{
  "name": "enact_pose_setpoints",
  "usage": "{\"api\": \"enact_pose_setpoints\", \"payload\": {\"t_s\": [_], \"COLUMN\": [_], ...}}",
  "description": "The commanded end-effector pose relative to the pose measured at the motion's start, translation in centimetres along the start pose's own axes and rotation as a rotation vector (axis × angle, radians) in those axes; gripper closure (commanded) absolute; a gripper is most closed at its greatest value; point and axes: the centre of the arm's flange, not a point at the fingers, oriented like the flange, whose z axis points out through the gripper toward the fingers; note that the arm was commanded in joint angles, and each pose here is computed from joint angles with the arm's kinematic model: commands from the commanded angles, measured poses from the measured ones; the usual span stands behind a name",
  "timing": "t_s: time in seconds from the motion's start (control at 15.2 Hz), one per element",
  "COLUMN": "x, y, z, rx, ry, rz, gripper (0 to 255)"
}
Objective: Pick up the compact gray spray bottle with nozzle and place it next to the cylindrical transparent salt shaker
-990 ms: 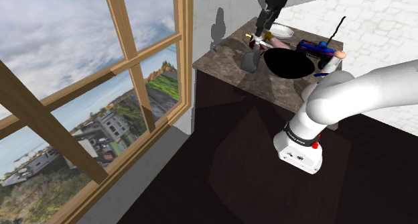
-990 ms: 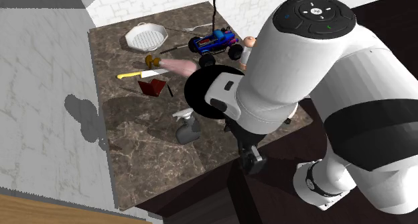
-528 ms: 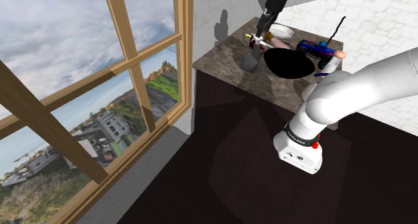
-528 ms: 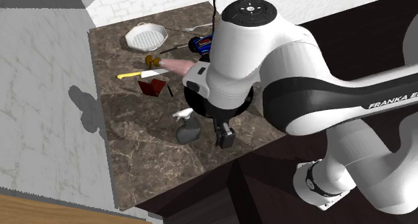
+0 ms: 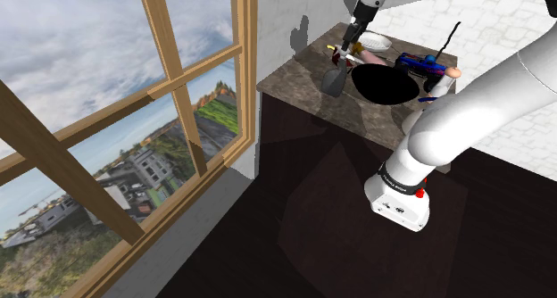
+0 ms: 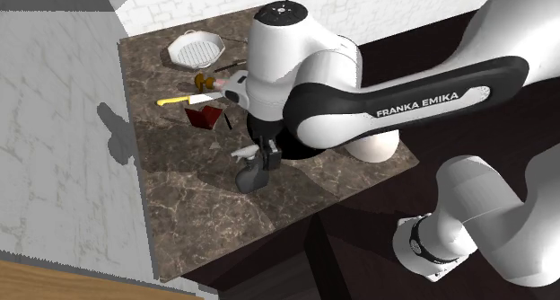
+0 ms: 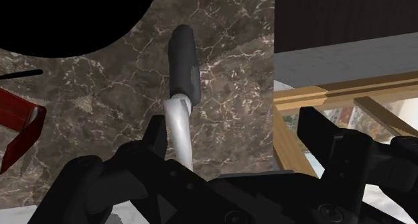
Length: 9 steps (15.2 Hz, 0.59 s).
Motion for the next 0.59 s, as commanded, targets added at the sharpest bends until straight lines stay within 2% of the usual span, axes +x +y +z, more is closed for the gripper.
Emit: {"api": "enact_pose_setpoints", "payload": {"t_s": [0.0,0.13,0.53], "x": [0.6,1.0,1.0], "y": [2.5,4.1,4.1], "z": [1.0,1.9,5.0], "rx": [0.001,0.004,0.004], "ry": [0.005,0.008,0.008], "rz": [-0.005,-0.008,-0.008], "gripper": [0,0,0]}}
